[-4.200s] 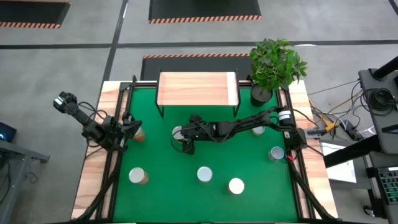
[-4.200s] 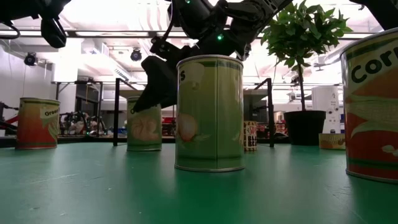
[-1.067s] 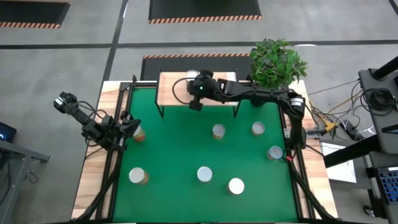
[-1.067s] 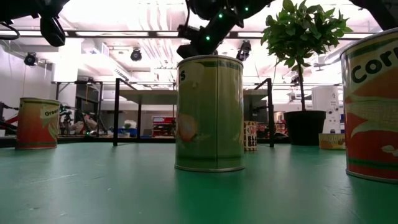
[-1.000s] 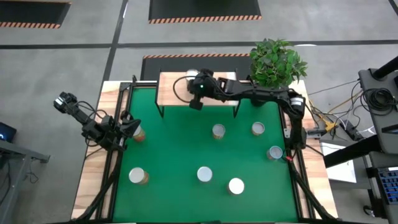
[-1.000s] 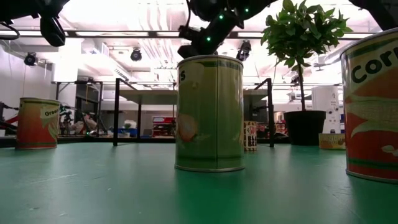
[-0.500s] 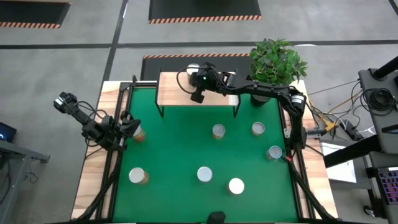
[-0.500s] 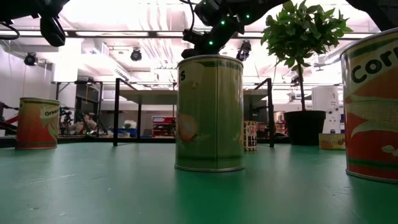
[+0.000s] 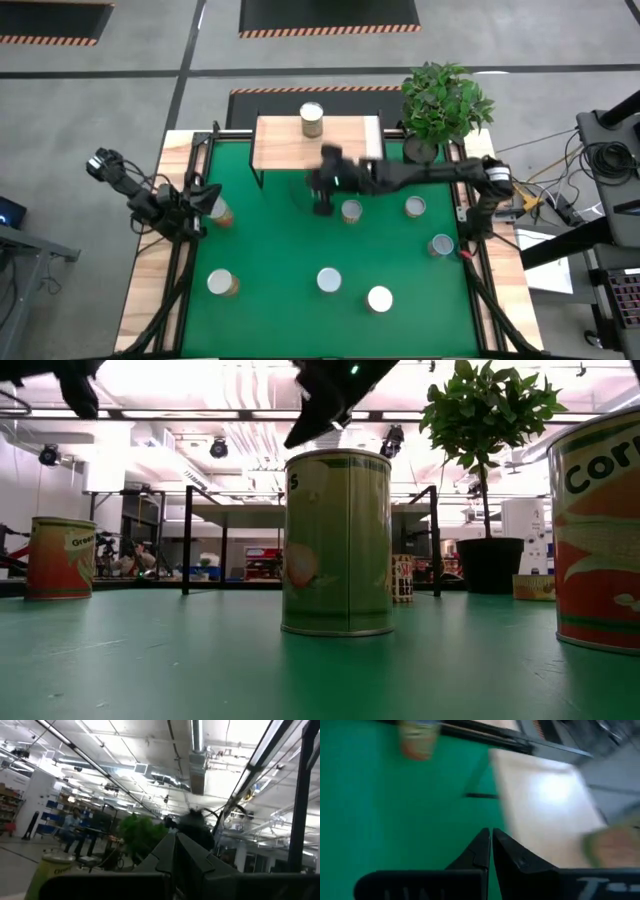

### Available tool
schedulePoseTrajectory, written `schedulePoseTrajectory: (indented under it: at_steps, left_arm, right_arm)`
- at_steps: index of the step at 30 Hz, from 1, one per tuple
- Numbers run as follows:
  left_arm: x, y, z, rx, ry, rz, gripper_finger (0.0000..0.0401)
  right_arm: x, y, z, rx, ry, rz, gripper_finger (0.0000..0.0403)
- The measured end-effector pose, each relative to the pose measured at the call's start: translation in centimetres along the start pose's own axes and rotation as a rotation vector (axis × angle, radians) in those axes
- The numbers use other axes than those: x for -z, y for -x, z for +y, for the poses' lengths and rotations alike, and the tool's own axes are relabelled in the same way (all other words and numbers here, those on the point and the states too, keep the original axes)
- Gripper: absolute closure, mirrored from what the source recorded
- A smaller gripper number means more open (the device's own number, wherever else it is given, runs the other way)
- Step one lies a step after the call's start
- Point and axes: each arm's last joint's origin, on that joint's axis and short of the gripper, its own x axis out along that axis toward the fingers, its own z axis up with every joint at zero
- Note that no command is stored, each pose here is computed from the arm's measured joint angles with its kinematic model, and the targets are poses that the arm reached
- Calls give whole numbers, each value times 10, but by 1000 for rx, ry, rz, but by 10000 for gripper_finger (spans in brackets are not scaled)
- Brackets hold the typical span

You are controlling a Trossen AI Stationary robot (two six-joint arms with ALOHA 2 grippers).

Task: Pick and place cans onto a shelf
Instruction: Put the canned green beans on the shelf

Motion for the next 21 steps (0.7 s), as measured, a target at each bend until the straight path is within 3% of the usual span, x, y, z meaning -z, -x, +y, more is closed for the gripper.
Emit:
schedulePoseTrajectory:
  at_steps: [3, 7, 14, 17, 21]
  left_arm:
    - [-4, -11, -12, 27, -33, 66, 401]
    - [-7, -25, -30, 51, -20, 208, 401]
    - [-25, -45, -44, -99, 26, 559, 401]
    - [-29, -41, -38, -249, 86, 750, 401]
    - [-33, -27, -22, -549, 174, 973, 401]
  right_arm:
    - [5, 15, 35, -68, 43, -41, 394]
    - [18, 34, 62, -120, 88, -91, 394]
    - [41, 69, 62, -134, 84, -298, 394]
    - [56, 76, 61, -113, 100, -383, 394]
    - [70, 88, 57, -85, 123, -473, 394]
